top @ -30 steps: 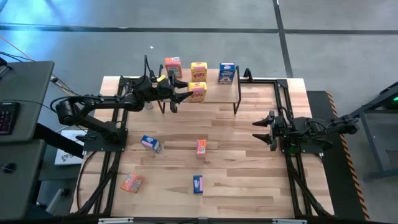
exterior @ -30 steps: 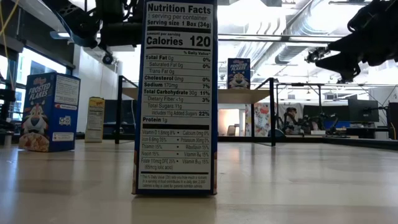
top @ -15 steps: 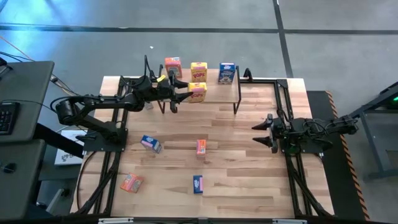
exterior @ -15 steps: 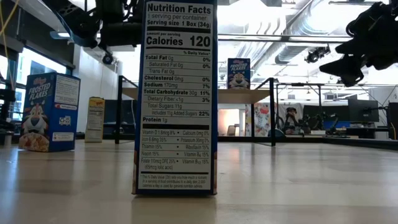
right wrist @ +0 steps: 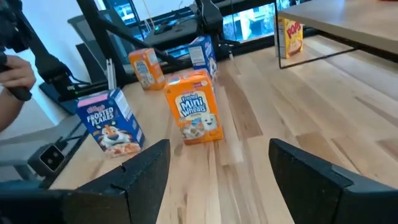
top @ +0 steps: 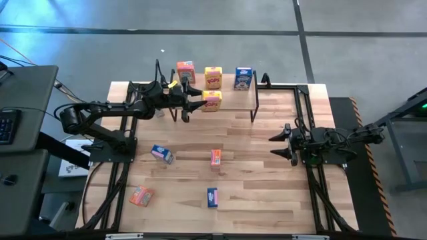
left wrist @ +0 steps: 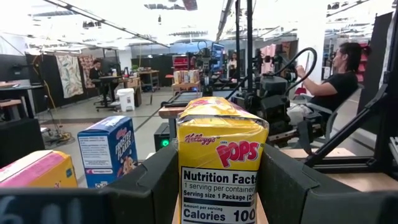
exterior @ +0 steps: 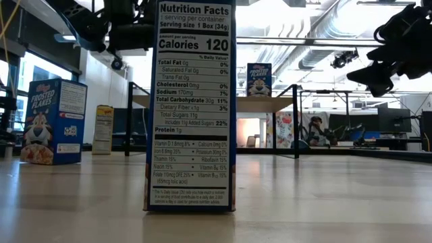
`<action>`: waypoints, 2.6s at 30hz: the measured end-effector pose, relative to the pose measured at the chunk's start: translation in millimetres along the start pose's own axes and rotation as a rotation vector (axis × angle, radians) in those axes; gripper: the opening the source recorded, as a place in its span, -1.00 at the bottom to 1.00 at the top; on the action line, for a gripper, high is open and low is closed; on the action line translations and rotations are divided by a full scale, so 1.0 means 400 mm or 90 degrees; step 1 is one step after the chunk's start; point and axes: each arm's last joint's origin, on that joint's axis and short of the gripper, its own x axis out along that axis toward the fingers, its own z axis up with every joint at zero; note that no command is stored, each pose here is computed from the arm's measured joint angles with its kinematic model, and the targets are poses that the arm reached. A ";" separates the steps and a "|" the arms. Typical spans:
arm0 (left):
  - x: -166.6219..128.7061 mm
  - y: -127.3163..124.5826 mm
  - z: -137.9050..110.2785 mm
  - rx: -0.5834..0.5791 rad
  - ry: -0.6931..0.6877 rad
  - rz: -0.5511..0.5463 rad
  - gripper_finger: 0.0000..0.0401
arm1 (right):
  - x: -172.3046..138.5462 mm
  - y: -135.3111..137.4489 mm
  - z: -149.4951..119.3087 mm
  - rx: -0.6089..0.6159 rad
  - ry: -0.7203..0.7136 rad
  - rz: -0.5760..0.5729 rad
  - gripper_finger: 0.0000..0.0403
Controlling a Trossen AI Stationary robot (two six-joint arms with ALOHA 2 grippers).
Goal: Stack cereal on shelf
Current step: Put the right yellow cereal box on the shelf aligned with the other yellow cereal box
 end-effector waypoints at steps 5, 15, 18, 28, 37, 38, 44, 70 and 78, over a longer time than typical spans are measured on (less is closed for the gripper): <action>-0.007 0.017 -0.002 0.003 0.002 0.016 -0.14 | 0.000 0.000 0.000 0.040 0.000 0.001 0.32; -0.008 0.054 -0.037 -0.002 0.024 0.044 -0.14 | 0.000 0.000 0.000 0.048 0.001 0.001 0.32; -0.005 0.059 -0.043 -0.001 0.017 0.047 -0.14 | 0.000 0.000 0.000 0.048 0.001 0.001 0.32; 0.026 0.078 -0.062 0.003 0.005 0.048 -0.14 | 0.000 0.000 0.000 0.048 0.002 0.001 0.32; 0.040 0.110 -0.058 0.005 0.008 0.064 -0.14 | 0.000 0.000 0.000 0.048 0.002 0.001 0.32; 0.037 0.115 -0.057 0.006 0.007 0.069 -0.14 | 0.000 0.000 0.000 0.048 0.002 0.001 0.32; 0.018 0.146 -0.057 -0.019 0.008 0.065 -0.14 | 0.000 0.000 0.000 0.048 0.002 0.001 0.32; 0.043 0.160 -0.045 -0.012 0.053 0.065 -0.14 | 0.000 0.000 0.000 0.048 0.002 0.001 0.32; 0.043 0.160 -0.050 -0.018 0.066 0.065 -0.14 | 0.000 0.000 0.000 0.048 0.002 0.001 0.32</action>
